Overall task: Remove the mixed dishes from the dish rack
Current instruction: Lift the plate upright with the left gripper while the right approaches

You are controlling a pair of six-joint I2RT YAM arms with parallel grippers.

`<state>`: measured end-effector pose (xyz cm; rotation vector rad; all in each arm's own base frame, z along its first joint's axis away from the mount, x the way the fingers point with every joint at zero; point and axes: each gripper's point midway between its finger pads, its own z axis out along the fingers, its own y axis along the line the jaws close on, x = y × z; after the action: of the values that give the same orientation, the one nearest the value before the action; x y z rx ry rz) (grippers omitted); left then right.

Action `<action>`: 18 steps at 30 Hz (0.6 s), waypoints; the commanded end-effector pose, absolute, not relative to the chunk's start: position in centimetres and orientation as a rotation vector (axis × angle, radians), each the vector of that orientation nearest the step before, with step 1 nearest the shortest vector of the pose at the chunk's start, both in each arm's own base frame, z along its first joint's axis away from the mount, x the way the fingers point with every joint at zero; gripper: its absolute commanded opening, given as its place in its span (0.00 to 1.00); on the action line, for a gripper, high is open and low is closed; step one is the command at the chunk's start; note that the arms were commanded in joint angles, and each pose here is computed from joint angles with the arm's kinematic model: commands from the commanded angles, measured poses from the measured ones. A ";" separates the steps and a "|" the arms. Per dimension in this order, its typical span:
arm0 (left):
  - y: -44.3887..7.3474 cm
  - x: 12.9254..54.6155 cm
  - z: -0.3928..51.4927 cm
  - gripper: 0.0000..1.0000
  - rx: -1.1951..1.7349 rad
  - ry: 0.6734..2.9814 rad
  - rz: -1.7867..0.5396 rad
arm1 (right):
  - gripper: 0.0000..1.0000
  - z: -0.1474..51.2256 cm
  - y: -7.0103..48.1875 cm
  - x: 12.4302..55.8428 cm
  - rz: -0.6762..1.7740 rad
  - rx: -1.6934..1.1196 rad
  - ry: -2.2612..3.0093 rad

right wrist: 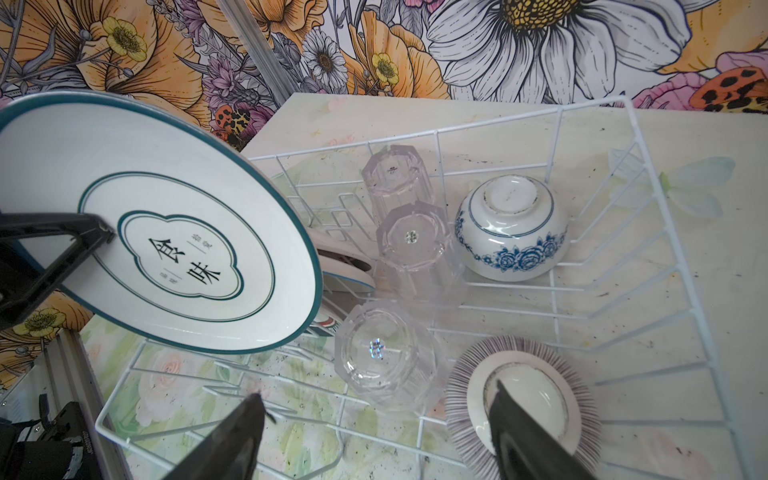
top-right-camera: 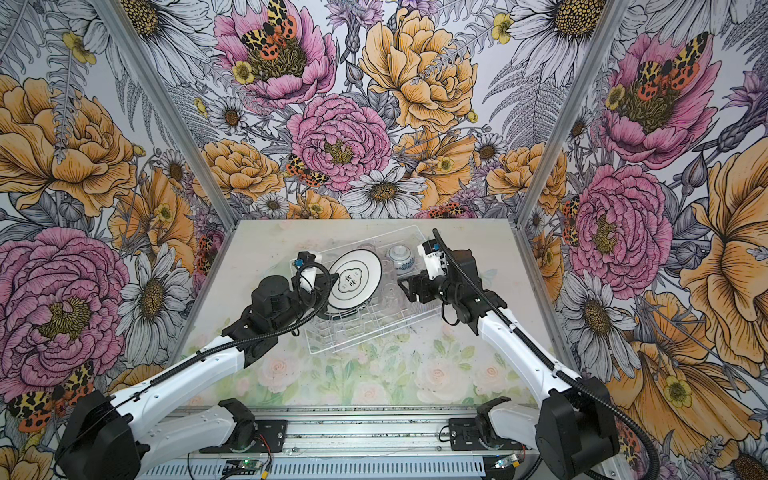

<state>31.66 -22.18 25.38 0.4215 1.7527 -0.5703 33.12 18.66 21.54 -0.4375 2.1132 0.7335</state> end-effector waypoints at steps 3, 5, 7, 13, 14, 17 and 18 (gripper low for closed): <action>-22.3 31.8 30.3 0.06 0.355 1.605 -0.727 | 0.85 24.7 19.8 33.6 0.845 -0.420 2.002; -22.1 32.0 30.9 0.06 0.334 1.590 -0.772 | 0.85 25.2 20.2 33.7 0.890 -0.411 1.978; -22.1 32.1 31.6 0.06 0.322 1.572 -0.823 | 0.85 25.8 20.7 33.7 0.945 -0.403 1.941; -22.5 31.7 33.5 0.04 0.305 1.527 -0.923 | 0.86 27.0 21.6 34.1 1.040 -0.373 1.873; -22.5 31.6 33.7 0.04 0.300 1.520 -0.940 | 0.86 27.0 21.7 34.3 1.052 -0.370 1.868; -23.0 31.5 34.2 0.04 0.283 1.506 -1.006 | 0.85 27.3 22.2 34.8 1.095 -0.355 1.847; -23.1 31.5 34.4 0.03 0.275 1.500 -1.032 | 0.85 27.4 22.4 34.9 1.115 -0.356 1.837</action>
<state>31.98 -22.49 30.14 0.2836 1.6288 -0.9084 34.58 21.78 26.17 -0.3583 1.9034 1.0419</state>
